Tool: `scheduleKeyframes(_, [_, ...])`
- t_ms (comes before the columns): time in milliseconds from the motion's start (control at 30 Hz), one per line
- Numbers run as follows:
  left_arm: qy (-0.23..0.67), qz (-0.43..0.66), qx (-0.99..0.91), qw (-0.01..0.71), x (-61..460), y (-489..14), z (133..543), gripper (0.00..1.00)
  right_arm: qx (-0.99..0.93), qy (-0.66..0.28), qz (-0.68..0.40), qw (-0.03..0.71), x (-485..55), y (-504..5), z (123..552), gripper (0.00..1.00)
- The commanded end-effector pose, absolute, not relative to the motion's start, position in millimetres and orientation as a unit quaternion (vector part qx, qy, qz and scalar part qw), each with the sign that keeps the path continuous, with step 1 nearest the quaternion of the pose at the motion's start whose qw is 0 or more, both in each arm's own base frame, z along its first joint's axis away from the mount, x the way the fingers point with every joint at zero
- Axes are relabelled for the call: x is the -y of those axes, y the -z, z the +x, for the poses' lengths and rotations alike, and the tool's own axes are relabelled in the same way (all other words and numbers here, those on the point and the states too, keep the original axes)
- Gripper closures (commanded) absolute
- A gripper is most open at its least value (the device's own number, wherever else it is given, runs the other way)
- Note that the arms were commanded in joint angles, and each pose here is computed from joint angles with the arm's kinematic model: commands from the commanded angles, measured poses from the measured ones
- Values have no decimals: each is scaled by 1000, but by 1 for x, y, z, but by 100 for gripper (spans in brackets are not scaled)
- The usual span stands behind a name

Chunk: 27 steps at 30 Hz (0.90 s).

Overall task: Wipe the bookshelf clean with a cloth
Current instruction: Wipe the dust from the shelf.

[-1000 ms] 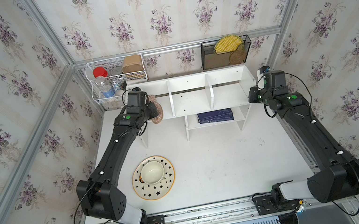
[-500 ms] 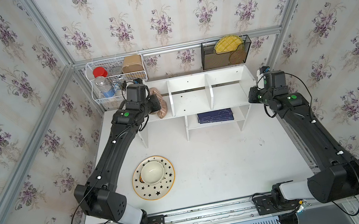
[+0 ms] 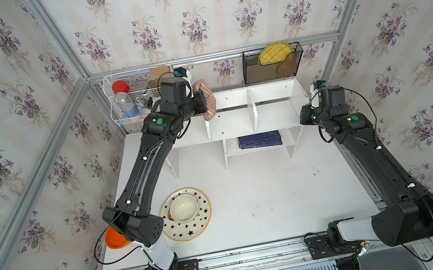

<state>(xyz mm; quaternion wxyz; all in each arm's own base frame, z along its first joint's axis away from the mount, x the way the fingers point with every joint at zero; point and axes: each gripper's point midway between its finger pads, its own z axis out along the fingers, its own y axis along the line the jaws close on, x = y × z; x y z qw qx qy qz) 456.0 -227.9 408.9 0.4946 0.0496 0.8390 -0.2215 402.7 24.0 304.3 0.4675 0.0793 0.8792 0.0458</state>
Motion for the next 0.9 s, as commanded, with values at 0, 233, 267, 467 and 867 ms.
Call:
scheduleKeyframes(0, [198, 35, -845, 495, 222, -403, 464, 100, -877, -49, 127, 461, -16, -303, 396, 100])
scheduleKeyframes(233, [137, -9, -833, 536, 186, -419, 466, 100, -878, -45, 126, 460, -15, -301, 395, 100])
scheduleKeyframes(267, [133, -14, -831, 541, 180, -422, 464, 100, -878, -44, 126, 459, -15, -300, 395, 100])
scheduleKeyframes(467, [109, -23, -835, 539, 157, -412, 448, 100, -881, -41, 128, 454, -14, -295, 396, 100])
scheduleKeyframes(867, [148, -36, -882, 447, 164, -298, 422, 100, -883, -49, 124, 450, -19, -298, 415, 100])
